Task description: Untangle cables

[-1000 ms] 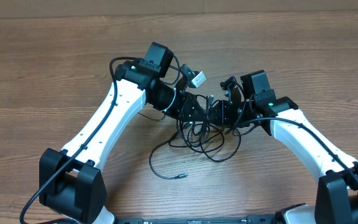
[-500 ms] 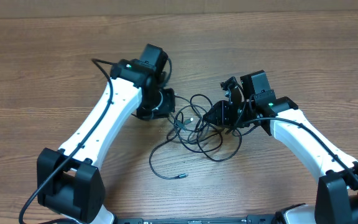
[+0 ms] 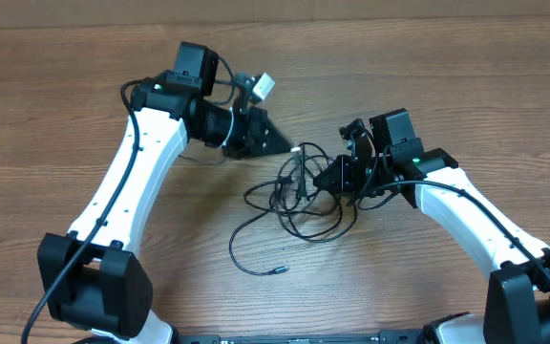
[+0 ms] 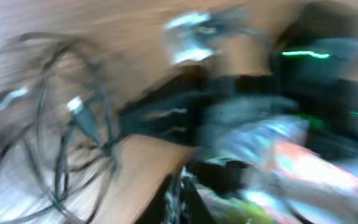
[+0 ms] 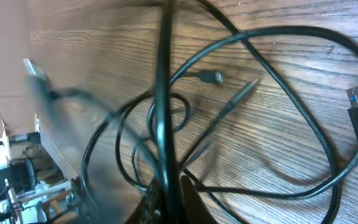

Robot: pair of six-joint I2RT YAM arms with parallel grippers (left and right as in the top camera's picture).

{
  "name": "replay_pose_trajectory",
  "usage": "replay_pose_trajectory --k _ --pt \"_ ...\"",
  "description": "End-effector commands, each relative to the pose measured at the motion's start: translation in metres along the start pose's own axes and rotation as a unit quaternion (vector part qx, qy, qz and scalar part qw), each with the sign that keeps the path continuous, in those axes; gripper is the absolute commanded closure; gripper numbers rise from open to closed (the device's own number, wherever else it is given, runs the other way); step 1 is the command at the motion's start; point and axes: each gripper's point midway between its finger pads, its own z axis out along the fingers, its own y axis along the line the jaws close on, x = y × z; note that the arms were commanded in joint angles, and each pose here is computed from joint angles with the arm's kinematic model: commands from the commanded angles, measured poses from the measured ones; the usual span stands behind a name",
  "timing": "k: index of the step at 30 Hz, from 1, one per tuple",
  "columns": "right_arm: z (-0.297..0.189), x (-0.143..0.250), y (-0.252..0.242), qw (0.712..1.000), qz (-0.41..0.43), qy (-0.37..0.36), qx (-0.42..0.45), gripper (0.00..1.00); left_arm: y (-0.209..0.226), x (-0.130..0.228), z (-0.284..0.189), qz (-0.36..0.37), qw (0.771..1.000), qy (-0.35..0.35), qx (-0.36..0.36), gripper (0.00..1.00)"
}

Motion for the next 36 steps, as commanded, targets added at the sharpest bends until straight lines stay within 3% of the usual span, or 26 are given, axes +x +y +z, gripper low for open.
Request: replay_pose_trajectory --k 1,3,4,8,12,15,17,21,29,36 --pt "0.002 0.000 0.000 1.000 0.001 0.000 0.001 0.96 0.109 0.010 -0.044 -0.122 0.903 -0.067 -0.408 0.96" --pt "0.002 0.000 0.000 1.000 0.001 0.000 0.001 0.96 0.125 0.018 -0.065 -0.158 0.852 -0.090 -0.491 0.96" --pt "0.002 0.000 0.000 1.000 0.001 0.000 0.001 0.96 0.127 0.021 -0.068 -0.159 0.844 -0.090 -0.505 0.96" --pt "0.002 0.000 0.000 1.000 0.010 0.000 0.001 0.96 0.119 0.022 -0.055 -0.160 0.862 -0.078 -0.474 0.96" --pt "0.002 0.000 0.000 1.000 0.011 0.000 0.001 0.96 0.092 0.012 -0.022 -0.120 0.922 -0.053 -0.365 0.96" --pt "0.002 0.000 0.000 1.000 0.011 0.001 0.000 0.96 0.071 0.007 -0.005 -0.080 0.950 -0.038 -0.299 0.90" --pt "0.001 0.003 0.006 1.000 0.010 0.008 -0.017 0.96 0.067 0.005 -0.002 -0.075 0.954 -0.038 -0.288 0.83" --pt "-0.002 0.009 0.033 0.993 -0.068 0.027 -0.094 0.96 0.068 0.006 -0.002 -0.076 0.954 -0.037 -0.289 0.82" --pt "-0.030 -0.025 0.054 0.992 -0.116 -0.005 -0.047 0.96 0.069 0.009 -0.003 -0.073 0.953 -0.030 -0.292 0.81" --pt "-0.098 -0.067 0.115 0.982 -0.175 -0.062 -0.018 0.96 0.072 0.008 -0.005 -0.073 0.950 -0.033 -0.303 0.81"
